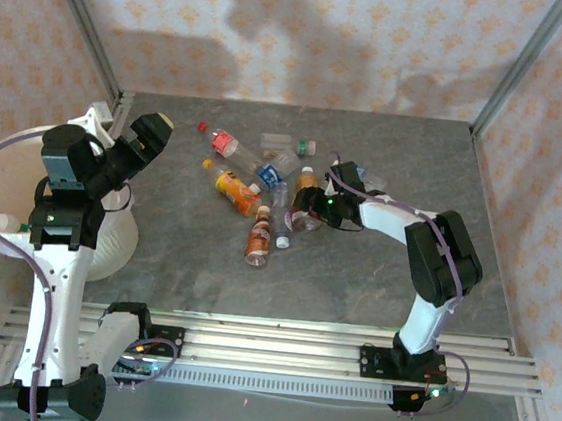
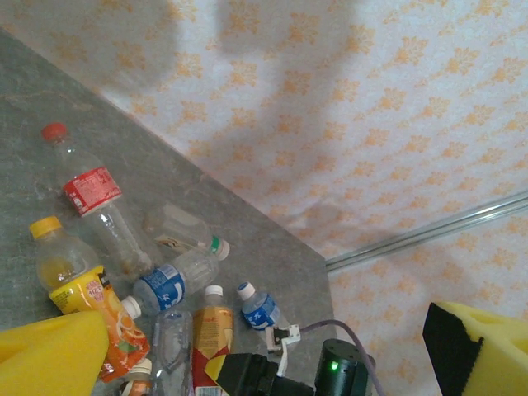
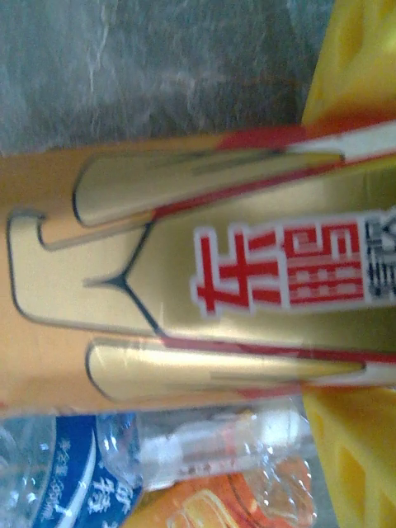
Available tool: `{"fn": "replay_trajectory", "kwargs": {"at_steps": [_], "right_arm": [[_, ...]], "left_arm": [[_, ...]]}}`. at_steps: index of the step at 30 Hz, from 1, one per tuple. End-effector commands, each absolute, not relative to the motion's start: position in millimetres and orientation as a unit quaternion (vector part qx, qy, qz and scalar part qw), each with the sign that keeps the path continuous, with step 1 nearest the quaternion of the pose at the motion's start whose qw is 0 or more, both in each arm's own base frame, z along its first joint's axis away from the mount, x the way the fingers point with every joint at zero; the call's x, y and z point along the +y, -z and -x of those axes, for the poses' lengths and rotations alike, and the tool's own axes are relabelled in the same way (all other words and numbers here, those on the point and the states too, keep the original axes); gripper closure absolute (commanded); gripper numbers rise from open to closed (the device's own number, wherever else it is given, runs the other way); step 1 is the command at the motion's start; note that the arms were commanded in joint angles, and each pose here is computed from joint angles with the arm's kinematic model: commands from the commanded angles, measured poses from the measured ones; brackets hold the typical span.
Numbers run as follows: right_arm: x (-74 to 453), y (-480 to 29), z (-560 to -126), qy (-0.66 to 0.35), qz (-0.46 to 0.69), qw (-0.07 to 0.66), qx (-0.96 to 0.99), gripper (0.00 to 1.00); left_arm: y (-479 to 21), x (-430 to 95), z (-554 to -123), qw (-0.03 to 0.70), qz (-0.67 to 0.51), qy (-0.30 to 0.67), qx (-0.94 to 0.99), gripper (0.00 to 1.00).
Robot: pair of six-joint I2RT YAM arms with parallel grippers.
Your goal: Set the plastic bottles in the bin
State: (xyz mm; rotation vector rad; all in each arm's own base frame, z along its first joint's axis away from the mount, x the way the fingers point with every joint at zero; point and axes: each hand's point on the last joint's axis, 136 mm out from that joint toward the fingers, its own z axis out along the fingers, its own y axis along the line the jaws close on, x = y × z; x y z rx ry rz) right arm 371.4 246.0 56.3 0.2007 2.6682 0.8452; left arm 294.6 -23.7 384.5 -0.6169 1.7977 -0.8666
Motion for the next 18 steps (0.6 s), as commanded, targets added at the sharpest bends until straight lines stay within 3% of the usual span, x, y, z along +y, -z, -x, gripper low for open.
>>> {"fn": "replay_trajectory", "kwargs": {"at_steps": [1, 9, 18], "right_arm": [[237, -70, -377, -0.274, -0.079, 0.199, 0.938, 0.34], [228, -111, -369, -0.292, -0.074, 0.261, 0.917, 0.49], [196, -170, -340, -0.282, -0.068, 0.338, 0.895, 0.57]], "left_arm": [[-386, -26, -290, 0.506, 0.249, 0.357, 0.745, 0.00], [-380, -50, -296, 0.490, 0.236, 0.391, 0.742, 0.00], [-370, -112, -321, 0.456, 0.173, 0.403, 0.774, 0.00]]}}
